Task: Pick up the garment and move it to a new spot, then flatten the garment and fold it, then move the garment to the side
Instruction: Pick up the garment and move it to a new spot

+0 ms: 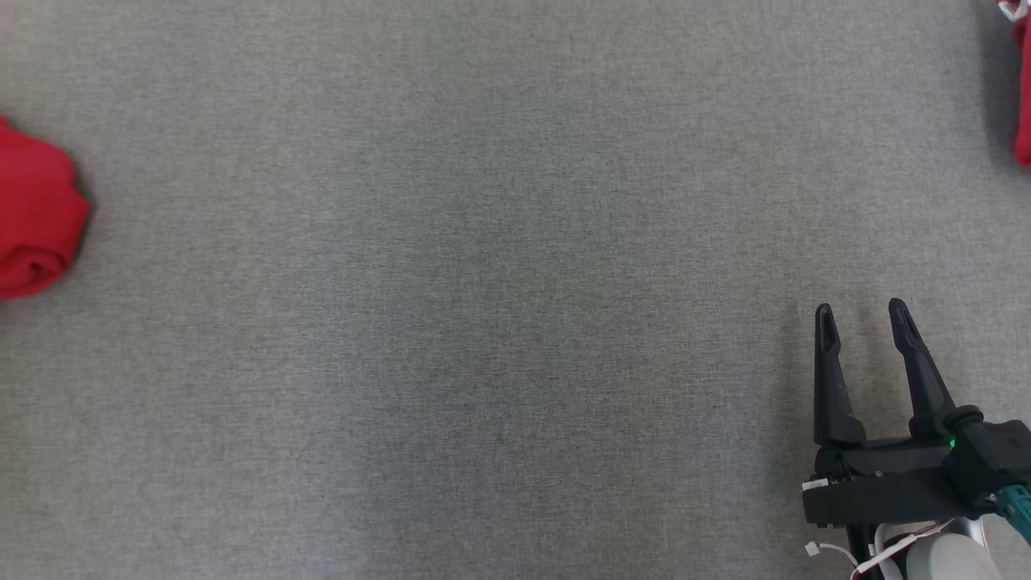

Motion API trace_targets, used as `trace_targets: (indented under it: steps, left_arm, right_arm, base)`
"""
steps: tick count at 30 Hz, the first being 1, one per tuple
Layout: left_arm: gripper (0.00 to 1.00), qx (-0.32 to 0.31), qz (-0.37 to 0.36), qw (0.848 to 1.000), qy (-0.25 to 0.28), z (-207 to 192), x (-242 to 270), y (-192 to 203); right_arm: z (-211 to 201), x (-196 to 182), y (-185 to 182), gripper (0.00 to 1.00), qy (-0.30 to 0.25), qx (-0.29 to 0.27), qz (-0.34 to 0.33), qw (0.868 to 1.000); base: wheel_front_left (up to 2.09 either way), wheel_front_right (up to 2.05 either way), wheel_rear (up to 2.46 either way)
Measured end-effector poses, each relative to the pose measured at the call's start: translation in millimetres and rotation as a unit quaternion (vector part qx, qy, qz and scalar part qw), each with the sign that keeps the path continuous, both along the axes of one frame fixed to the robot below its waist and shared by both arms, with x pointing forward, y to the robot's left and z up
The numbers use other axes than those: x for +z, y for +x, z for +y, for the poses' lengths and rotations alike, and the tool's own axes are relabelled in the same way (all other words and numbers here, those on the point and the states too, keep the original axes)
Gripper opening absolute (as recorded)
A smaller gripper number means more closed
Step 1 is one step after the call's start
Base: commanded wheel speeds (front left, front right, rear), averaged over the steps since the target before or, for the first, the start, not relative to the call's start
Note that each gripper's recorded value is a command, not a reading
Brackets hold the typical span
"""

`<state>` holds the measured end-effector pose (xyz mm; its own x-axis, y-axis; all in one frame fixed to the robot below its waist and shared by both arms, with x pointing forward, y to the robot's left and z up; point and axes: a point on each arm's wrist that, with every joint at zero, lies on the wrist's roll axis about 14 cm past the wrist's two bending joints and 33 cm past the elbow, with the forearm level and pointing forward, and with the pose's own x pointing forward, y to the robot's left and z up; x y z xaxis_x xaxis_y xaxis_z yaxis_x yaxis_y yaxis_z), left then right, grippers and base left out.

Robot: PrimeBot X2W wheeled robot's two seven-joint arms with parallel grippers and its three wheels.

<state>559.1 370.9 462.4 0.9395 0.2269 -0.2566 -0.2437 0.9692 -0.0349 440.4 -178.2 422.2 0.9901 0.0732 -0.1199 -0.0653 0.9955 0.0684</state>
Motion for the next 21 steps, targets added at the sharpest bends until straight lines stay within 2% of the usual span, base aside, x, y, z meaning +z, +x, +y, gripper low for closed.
trace_targets:
  steps: [3,10,11,12,13,16,21]
  left_arm:
    - [1.00,-0.001,0.055,0.998,-0.009,-3,-26,0]
    - [1.00,-0.001,0.128,0.990,-0.053,-14,-57,-7]
    - [0.85,-0.002,0.134,0.989,-0.060,-16,-60,-8]
    - [0.47,-0.001,0.143,0.988,-0.065,-18,-64,-10]
    - [0.00,-0.002,0.144,0.987,-0.065,-18,-65,-11]
    - [0.00,0.000,0.136,0.989,-0.058,-16,-61,-12]
    - [0.00,-0.002,0.057,0.998,-0.014,-6,-20,-1]
  right_arm:
    - [-3,-1,0,1.00,-0.003,-0.004,0.002,1.000]
    - [-2,1,2,1.00,-0.007,-0.001,0.001,1.000]
    - [-1,1,2,1.00,-0.007,0.000,0.001,1.000]
    - [-1,2,3,1.00,-0.007,0.000,0.001,1.000]
    - [-1,3,3,1.00,-0.007,0.000,0.000,1.000]
    - [0,6,2,1.00,-0.006,0.001,-0.004,1.000]
    - [0,14,0,1.00,-0.005,0.001,-0.014,1.000]
  base:
    - [0.00,0.00,0.00]
    - [0.00,0.00,0.00]
    - [0.00,0.00,0.00]
    - [0.00,0.00,0.00]
    - [0.00,0.00,0.00]
    - [0.00,0.00,0.00]
    - [0.00,0.00,0.00]
